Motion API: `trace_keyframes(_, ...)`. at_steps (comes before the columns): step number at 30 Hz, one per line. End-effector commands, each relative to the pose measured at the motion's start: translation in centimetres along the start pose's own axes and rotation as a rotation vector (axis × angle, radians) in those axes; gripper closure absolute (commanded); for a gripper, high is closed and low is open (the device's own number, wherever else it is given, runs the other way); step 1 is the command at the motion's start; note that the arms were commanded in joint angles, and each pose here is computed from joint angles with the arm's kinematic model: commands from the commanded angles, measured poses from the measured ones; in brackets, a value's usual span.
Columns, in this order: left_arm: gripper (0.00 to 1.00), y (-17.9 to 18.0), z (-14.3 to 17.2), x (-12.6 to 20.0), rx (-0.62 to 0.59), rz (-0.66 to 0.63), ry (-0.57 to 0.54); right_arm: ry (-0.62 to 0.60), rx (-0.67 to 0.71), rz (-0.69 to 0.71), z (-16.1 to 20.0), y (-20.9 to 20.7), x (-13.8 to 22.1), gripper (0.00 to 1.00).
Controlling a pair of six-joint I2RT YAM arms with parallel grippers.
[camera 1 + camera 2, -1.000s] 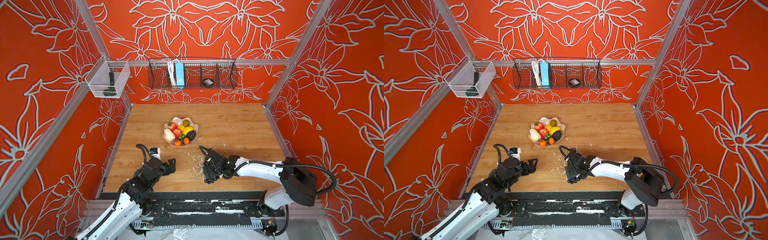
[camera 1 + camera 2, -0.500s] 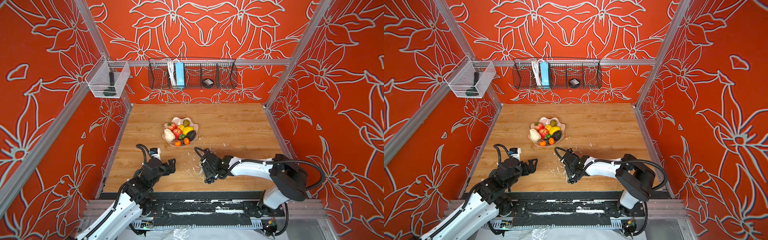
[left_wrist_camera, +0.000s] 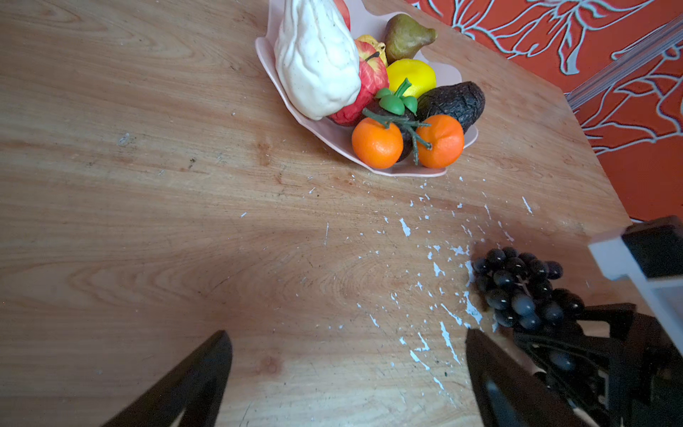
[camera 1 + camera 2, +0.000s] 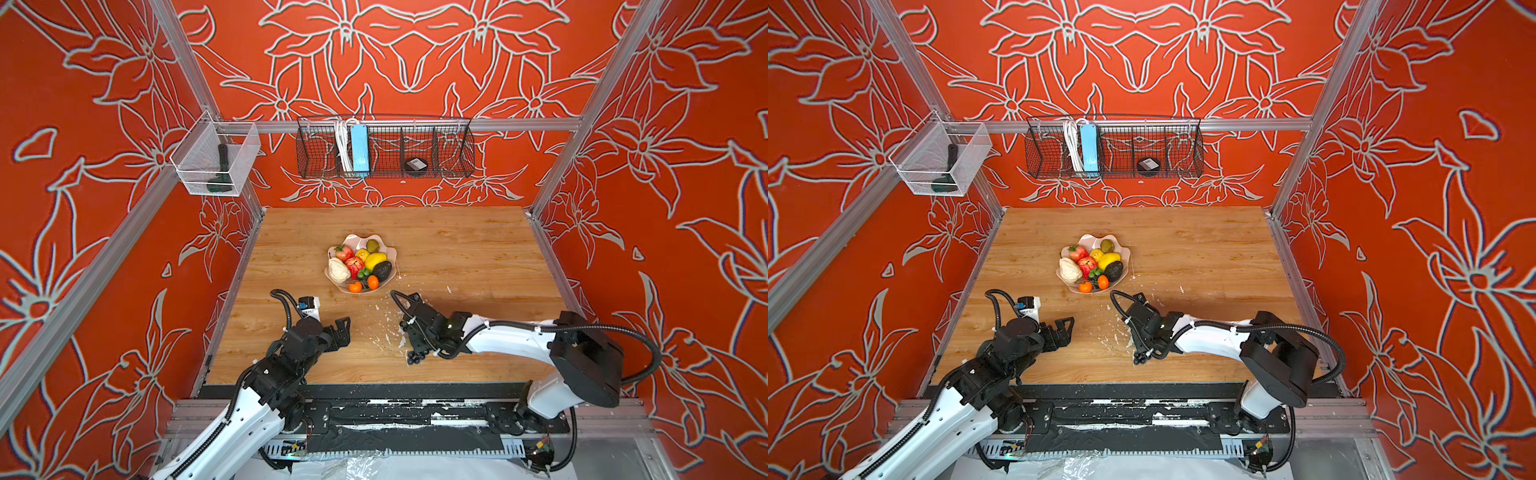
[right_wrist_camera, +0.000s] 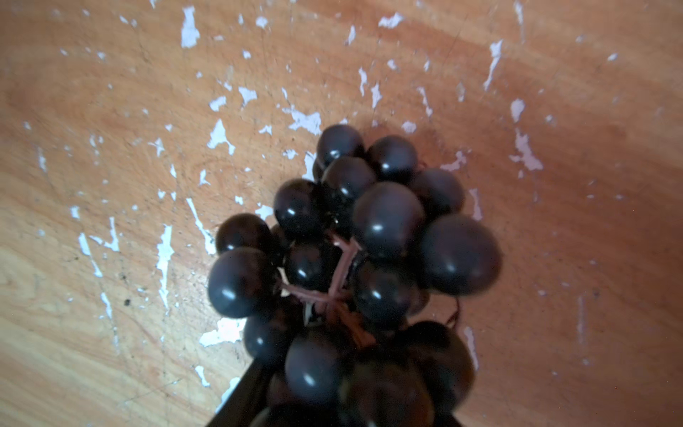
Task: Arrange fruit in a fruit bowl
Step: Pick up the fruits from the bottom-center of the table.
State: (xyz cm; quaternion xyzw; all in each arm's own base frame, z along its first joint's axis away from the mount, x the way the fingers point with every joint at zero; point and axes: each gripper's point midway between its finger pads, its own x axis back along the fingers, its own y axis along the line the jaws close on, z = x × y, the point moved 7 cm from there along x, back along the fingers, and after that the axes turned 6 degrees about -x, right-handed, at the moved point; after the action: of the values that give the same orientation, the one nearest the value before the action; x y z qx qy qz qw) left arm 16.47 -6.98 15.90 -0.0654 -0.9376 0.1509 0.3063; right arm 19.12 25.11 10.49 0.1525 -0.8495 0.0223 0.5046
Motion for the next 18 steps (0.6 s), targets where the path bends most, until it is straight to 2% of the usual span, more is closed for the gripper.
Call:
trace_keyframes(1, 0.02, 0.4, 0.1, -0.1, 0.002, -0.02, -0.019, -0.089, -0.005, -0.018, -1.2, 0.1, 1.0, 0.56)
trace_keyframes(10, 0.02, 0.6, 0.2, 0.2, 0.004, -0.016, -0.038, -0.158, 0.046, -0.038, -2.9, -0.3, 2.7, 0.59)
trace_keyframes(18, 0.02, 0.8, 0.4, 0.0, -0.004, -0.014, -0.055, -0.202, 0.051, -0.104, -6.3, -1.1, 4.5, 0.6)
